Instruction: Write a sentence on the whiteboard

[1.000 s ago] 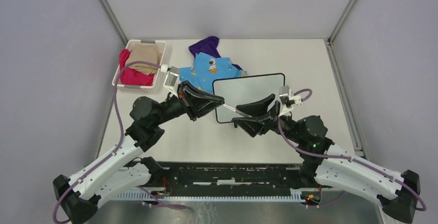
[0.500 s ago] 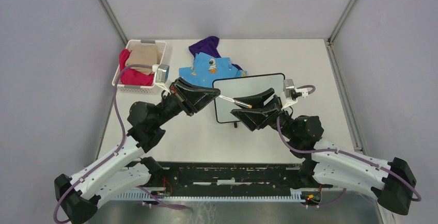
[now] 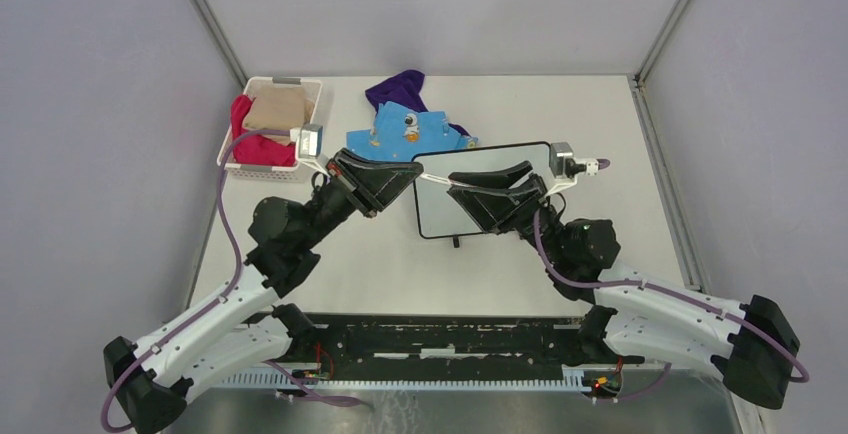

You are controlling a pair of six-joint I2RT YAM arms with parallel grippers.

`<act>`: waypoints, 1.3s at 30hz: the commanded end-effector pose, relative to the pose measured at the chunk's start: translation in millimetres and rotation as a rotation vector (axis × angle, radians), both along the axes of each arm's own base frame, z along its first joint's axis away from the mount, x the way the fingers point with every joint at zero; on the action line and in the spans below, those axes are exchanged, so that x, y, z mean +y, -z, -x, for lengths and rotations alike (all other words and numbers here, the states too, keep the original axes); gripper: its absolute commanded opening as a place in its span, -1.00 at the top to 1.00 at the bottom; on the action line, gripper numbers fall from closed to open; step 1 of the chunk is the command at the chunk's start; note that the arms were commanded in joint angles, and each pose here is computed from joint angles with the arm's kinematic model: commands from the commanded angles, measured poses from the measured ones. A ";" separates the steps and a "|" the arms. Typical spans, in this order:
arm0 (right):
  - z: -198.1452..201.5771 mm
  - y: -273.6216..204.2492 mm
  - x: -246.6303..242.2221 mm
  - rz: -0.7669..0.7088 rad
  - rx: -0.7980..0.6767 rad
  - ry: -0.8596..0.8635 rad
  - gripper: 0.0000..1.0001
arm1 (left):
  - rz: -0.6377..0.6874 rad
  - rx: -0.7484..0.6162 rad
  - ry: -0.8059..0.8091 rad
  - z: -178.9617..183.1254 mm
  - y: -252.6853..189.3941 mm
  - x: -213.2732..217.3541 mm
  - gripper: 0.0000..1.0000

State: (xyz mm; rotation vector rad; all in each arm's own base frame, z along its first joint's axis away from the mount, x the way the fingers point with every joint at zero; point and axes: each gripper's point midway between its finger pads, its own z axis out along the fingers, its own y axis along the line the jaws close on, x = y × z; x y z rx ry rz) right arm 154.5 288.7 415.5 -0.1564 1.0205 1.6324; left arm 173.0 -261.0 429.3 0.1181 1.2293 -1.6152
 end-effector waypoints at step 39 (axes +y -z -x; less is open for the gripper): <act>2.0 -36.6 -7.3 -0.067 -0.025 -0.038 0.37 | -0.038 0.023 0.000 -3.5 -6.1 -6.6 0.97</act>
